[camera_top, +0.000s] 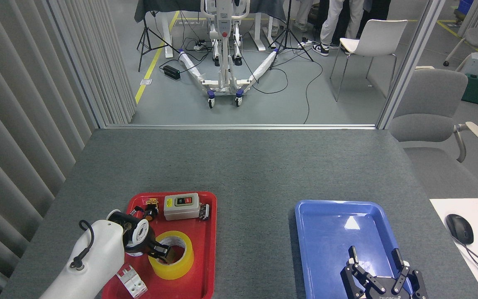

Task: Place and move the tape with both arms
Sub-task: 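Insert the left hand fingers into the yellow tape roll's hole and grip, then lift the tape roll with the left hand and carry it toward the blue tray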

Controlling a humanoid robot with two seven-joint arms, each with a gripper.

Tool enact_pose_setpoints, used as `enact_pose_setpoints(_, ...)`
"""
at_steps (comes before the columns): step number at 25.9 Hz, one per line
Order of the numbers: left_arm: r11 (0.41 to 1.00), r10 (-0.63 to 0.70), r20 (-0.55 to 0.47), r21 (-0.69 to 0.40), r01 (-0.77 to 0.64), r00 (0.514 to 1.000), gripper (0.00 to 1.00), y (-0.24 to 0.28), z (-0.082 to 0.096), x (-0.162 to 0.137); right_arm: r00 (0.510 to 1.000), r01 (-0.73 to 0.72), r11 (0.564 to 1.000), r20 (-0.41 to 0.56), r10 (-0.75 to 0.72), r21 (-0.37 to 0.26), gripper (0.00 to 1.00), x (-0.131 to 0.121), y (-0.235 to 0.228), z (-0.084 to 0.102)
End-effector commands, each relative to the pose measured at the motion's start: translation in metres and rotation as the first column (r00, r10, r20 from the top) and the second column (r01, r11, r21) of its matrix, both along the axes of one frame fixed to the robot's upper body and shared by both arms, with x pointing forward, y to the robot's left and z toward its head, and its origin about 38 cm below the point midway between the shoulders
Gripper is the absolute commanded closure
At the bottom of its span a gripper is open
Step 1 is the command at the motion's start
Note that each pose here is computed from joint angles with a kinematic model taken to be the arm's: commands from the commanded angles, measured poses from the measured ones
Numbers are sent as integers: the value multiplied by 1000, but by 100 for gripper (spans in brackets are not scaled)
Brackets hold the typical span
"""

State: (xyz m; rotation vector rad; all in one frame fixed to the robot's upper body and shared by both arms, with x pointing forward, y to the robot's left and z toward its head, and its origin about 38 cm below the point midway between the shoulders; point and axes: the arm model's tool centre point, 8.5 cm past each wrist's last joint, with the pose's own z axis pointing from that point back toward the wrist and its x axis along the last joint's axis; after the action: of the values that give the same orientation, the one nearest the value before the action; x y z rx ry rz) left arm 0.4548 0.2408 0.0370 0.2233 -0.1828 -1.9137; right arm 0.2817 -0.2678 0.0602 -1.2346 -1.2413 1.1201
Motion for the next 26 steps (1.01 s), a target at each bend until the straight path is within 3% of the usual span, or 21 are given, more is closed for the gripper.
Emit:
enact_pose_setpoints(1,999,-36,-13,-7,36,999,58,-1,-1,2,1000,0,1000,2,0,0,0,1,0,0)
enact_pose_setpoints(4,991,-123,-12,-61,122,992,100,-11,5,3,1000,1,1000,0,-1,0,0,0,0,0)
enact_pose_setpoints(9,976,-181,14,-121,182,983,100,-25,13,5,1000,2,1000,-4,-2,0,0,0,1,-1)
enact_pose_setpoints(14,935,-248,151,-220,277,957,100,-41,51,11,1000,0,1000,-4,0,-1,0,0,1,-1)
enact_pose_setpoints(17,796,-359,297,-397,456,885,100,-61,93,7,1000,1,1000,-3,-1,-1,0,0,0,-1)
enact_pose_setpoints(19,629,-445,427,-477,614,787,100,-76,114,-4,1000,0,1000,-4,0,-1,0,0,1,-1)
enact_pose_setpoints(21,458,-464,545,-527,715,699,100,-88,120,-15,1000,0,1000,-4,0,-1,0,0,1,-1)
enact_pose_setpoints(23,426,-419,542,-591,685,728,100,-94,104,-24,1000,-2,1000,-7,2,2,0,0,1,-2)
enact_pose_setpoints(26,306,-362,504,-730,611,784,100,-118,74,-54,1000,-15,1000,-7,15,3,0,0,2,-2)
